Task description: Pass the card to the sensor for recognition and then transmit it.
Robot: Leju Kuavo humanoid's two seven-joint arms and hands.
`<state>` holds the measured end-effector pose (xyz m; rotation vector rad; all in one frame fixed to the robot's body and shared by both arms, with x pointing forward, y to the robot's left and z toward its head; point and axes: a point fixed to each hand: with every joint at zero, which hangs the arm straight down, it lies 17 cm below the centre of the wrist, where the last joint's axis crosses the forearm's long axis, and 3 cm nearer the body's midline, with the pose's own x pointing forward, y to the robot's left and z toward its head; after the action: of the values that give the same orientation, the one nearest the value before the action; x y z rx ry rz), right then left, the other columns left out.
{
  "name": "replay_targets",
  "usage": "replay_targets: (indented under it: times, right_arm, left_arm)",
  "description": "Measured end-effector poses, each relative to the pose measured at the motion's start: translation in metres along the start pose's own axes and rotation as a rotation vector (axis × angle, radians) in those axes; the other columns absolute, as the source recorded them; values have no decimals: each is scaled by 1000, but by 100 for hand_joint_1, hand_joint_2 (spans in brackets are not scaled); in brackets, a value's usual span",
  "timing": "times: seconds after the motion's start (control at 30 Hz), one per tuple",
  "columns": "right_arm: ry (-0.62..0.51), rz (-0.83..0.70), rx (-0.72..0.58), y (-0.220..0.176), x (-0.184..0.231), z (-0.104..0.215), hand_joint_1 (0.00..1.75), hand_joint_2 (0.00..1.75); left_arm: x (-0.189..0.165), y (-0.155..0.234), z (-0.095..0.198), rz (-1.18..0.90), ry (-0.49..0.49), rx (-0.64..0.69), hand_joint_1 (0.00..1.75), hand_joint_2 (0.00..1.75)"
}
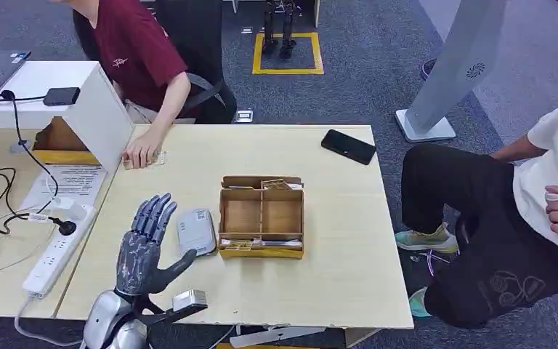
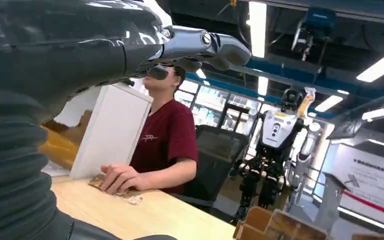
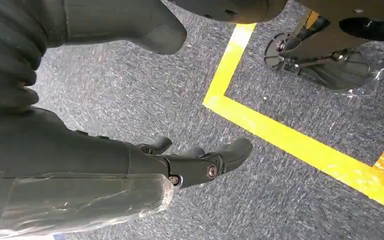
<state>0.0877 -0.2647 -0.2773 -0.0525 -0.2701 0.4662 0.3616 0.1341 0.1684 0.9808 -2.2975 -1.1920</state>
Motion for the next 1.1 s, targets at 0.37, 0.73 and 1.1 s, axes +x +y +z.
replay_targets:
  times: [0.37, 0.73, 1.1]
  right_arm:
    - [-4, 23, 3, -1, 3, 0, 0, 175]
    - [-3, 31, 4, -5, 11, -1, 0, 175]
    - [-4, 31, 3, -5, 11, -2, 0, 175]
  left_arm:
    - [9, -32, 23, -72, -48, -132, 0, 175]
    - [24, -41, 11, -58, -60, -128, 0, 175]
    - [25, -44, 10, -49, -51, -132, 0, 175]
